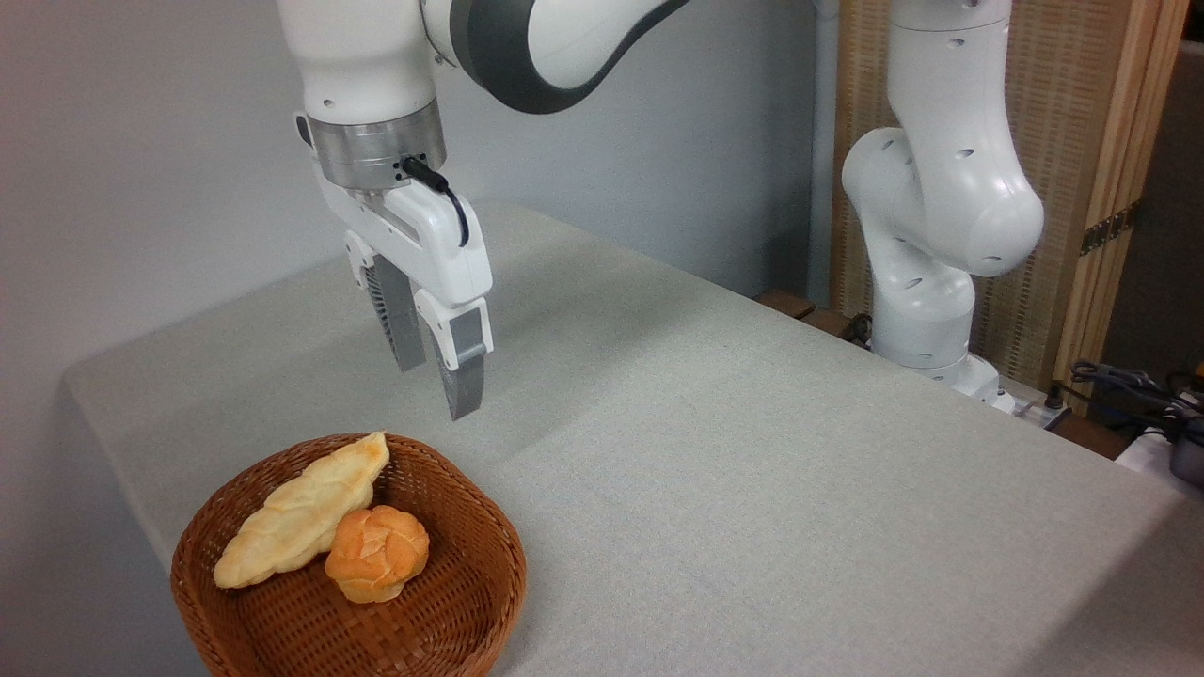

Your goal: Put bread into the basket

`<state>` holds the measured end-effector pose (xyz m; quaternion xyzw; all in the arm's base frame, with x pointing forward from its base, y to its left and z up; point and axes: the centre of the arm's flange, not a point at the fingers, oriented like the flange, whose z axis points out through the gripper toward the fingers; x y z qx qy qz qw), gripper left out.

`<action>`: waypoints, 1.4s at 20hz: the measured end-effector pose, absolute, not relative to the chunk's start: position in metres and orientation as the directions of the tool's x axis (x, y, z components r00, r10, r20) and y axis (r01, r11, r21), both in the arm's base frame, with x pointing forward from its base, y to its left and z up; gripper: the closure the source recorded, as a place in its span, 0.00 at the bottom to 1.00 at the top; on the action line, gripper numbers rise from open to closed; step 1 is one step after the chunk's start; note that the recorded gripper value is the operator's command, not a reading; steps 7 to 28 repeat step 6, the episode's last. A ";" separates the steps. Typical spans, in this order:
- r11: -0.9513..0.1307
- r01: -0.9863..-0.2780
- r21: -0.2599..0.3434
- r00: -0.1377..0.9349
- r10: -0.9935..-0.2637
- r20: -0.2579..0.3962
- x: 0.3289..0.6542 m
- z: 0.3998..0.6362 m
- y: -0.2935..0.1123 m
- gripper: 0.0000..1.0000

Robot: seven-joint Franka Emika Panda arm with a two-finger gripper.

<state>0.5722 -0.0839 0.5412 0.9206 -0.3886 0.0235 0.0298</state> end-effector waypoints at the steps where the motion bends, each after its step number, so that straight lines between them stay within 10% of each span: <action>1: -0.702 -0.712 0.021 0.702 -0.710 0.058 0.573 0.543 -0.080 0.00; 28: -0.750 -0.661 -0.014 0.749 -0.661 0.042 0.576 0.551 -0.067 0.00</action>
